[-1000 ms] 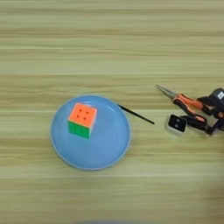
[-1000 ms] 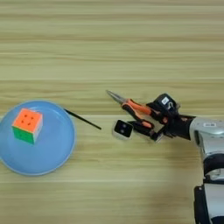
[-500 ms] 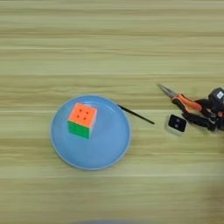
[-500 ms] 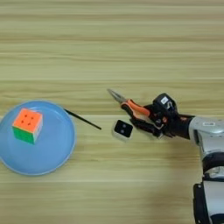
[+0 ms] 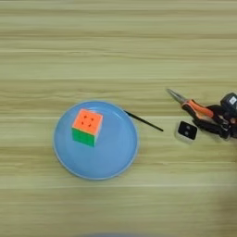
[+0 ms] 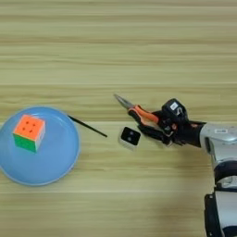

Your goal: Move the objects on the table

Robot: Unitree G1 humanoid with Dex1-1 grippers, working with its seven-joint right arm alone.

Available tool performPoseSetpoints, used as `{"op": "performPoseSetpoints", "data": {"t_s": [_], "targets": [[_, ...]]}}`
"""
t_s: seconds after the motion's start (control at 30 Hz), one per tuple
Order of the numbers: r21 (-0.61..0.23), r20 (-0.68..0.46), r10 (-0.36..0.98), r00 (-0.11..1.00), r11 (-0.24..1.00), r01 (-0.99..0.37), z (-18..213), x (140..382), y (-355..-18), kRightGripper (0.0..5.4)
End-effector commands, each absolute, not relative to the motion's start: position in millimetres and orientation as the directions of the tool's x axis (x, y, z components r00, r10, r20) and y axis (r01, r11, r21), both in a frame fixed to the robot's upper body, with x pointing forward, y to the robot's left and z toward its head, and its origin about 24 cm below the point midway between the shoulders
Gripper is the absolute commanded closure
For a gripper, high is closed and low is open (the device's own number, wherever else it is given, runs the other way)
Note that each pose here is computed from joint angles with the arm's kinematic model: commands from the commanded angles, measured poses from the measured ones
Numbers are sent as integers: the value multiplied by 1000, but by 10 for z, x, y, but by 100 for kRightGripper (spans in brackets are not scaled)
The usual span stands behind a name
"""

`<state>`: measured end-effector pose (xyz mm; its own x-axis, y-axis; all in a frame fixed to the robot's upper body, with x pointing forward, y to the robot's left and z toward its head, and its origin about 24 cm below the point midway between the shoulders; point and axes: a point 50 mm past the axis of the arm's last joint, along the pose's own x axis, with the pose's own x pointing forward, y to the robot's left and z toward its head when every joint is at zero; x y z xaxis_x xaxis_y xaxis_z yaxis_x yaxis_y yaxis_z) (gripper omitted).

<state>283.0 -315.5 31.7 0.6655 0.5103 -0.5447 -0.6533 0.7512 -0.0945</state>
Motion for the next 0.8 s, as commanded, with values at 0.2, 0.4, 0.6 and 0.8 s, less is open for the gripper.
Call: {"op": "performPoseSetpoints", "data": {"t_s": [0.2,0.4,0.6,0.8], "targets": [[-168,-472,481,739,774,-611,611,3012,-3187,199],[-144,-416,490,766,796,-588,717,3078,-3173,199],[-114,-383,501,776,808,-578,771,3105,-3154,200],[-107,-341,513,788,811,-575,851,3132,-3130,200]]}}
